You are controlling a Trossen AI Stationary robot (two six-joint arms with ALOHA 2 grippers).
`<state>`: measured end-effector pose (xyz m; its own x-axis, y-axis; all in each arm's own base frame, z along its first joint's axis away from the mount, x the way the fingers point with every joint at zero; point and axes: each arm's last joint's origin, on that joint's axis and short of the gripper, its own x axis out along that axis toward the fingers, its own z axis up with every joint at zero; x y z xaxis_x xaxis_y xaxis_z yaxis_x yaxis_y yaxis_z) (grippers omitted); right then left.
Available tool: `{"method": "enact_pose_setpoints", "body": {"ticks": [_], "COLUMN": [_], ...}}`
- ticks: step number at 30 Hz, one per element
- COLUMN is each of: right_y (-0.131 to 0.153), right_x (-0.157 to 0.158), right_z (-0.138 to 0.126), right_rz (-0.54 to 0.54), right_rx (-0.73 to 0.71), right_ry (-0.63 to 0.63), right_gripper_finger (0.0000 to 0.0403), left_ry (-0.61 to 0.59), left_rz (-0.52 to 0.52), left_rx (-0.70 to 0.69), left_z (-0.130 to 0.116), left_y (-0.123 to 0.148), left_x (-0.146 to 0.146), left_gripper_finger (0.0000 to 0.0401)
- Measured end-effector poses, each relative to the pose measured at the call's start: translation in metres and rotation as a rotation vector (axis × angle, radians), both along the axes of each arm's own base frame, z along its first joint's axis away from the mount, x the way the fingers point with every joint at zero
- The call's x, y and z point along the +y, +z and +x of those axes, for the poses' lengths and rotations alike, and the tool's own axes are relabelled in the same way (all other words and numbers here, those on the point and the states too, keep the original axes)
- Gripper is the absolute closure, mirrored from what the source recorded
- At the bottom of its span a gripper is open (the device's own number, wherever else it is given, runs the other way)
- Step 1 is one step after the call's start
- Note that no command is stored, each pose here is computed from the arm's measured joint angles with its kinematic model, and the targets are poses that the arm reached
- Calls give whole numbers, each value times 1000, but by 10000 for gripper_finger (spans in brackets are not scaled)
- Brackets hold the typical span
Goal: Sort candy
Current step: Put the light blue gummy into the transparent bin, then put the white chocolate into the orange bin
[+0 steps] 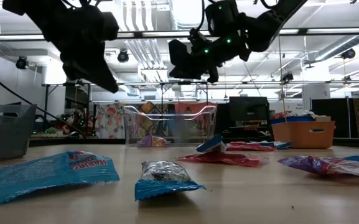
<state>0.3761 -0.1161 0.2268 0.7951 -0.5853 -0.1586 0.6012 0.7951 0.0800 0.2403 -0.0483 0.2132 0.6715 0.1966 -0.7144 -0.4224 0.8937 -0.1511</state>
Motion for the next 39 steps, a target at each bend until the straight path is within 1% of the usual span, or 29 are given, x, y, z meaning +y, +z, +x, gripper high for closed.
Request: {"method": "enact_pose_setpoints", "body": {"ticks": [4,7,9,11,15,19,25,30,33,39], "right_y": [7,15,20,28,42,54,68,67,63,49], "right_x": [1,4,9,15,30,53,97,132,149,178], "right_z": [-2,-7,-11,-17,-32,-49,-76,-89,-93,-98], "right_rz": [25,37,54,75,137,175,195,285,333,303], "right_rx": [24,66,100,123,191,279,402,478,509,639], "right_ry": [-2,6,46,111,272,404,526,593,612,703], "right_gripper_finger": [295,272,261,253,248,253,269,276,272,241], "left_ry": [17,27,21,-3,-56,-100,-220,-285,-314,-385], "left_rz": [-14,-31,-65,-120,-213,-227,-248,-225,-184,30], "left_rx": [5,0,3,5,6,-7,-80,-144,-154,-135], "left_z": [-2,-2,-2,-2,-3,-5,-2,10,20,47], "left_y": [-3,-4,-4,-3,-3,-1,1,-1,-3,-8], "left_x": [0,-1,-2,-6,-15,-27,-49,-60,-64,-73], "left_gripper_finger": [401,401,401,401,401,401,401,401,401,394]}}
